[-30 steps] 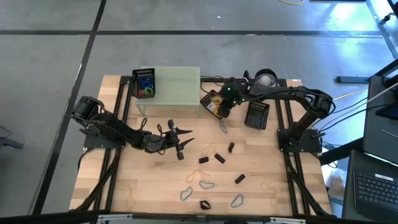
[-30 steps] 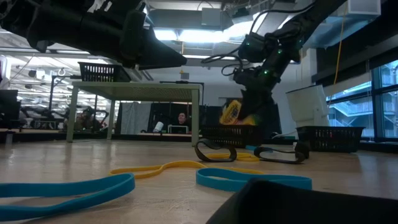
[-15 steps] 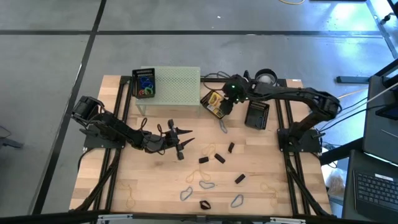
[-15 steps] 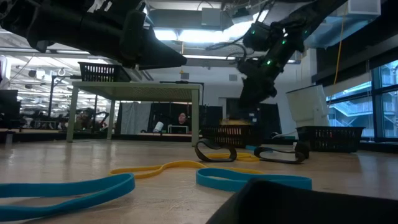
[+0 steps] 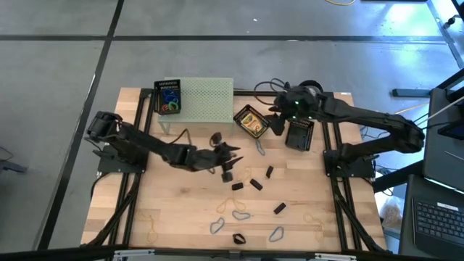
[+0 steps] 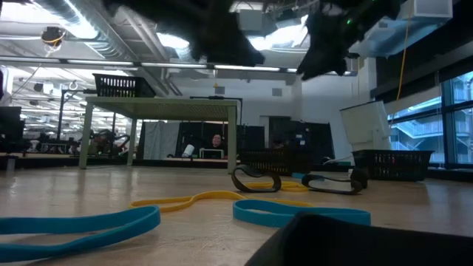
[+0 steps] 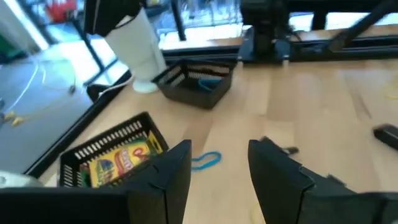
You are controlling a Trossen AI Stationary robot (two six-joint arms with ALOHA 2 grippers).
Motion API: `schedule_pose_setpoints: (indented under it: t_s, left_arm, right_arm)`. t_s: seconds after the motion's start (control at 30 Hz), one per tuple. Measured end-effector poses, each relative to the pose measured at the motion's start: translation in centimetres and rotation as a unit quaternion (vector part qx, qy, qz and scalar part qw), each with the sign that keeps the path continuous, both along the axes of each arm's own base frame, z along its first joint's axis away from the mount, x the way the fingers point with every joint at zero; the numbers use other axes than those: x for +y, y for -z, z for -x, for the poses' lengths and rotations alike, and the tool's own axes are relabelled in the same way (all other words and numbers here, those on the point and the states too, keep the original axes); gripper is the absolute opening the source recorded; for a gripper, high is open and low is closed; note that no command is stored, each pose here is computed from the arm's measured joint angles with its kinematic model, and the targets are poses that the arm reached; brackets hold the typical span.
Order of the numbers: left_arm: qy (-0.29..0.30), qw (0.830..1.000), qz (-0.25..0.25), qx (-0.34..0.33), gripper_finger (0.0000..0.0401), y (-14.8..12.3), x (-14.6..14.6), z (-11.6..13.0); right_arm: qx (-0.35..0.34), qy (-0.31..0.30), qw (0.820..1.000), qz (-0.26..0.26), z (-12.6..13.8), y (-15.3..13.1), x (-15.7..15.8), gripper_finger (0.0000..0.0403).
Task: Pick & Place Office Desk Supplies
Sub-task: Put the left black bin on the shelf
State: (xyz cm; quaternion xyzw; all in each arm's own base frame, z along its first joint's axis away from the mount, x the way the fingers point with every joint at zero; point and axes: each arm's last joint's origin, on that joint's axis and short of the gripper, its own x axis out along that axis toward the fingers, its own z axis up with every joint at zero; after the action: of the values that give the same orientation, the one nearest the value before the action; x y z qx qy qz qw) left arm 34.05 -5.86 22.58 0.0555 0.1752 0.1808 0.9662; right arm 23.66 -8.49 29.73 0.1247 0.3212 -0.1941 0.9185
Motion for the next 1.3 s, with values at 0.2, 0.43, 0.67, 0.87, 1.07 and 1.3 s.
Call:
schedule_pose_setpoints:
  t_s: [0.2, 0.43, 0.67, 0.87, 1.07, 1.3]
  left_arm:
    - [-0.009, 1.000, -0.021, 0.014, 0.0153, -2.0, 0.7, -3.2]
    - [0.013, 0.997, -0.052, 0.046, 0.0160, -0.5, 1.2, -6.5]
    - [0.008, 0.996, -0.061, 0.069, 0.0190, 1.4, 1.7, -8.6]
    - [0.018, 0.991, -0.060, 0.117, 0.0199, 1.9, -0.2, -7.7]
    - [-0.013, 0.986, -0.055, 0.155, 0.0195, 1.0, -2.4, -5.5]
    - [-0.037, 0.985, -0.036, 0.164, 0.0195, -0.4, -4.5, -3.1]
  right_arm:
    - [-0.020, -0.004, 0.999, 0.032, 0.8, -1.4, 1.8, 0.0169]
    - [-0.004, -0.014, 0.999, 0.045, 1.3, -1.6, 3.2, 0.0169]
    - [0.054, -0.049, 0.996, 0.054, 1.6, -0.3, 3.9, 0.0169]
    - [0.155, -0.145, 0.970, 0.115, 2.3, 4.2, 4.1, 0.0167]
    - [0.170, -0.245, 0.928, 0.223, 1.6, 8.8, 3.9, 0.0167]
    - [0.213, -0.258, 0.896, 0.292, -0.7, 10.5, 3.1, 0.0167]
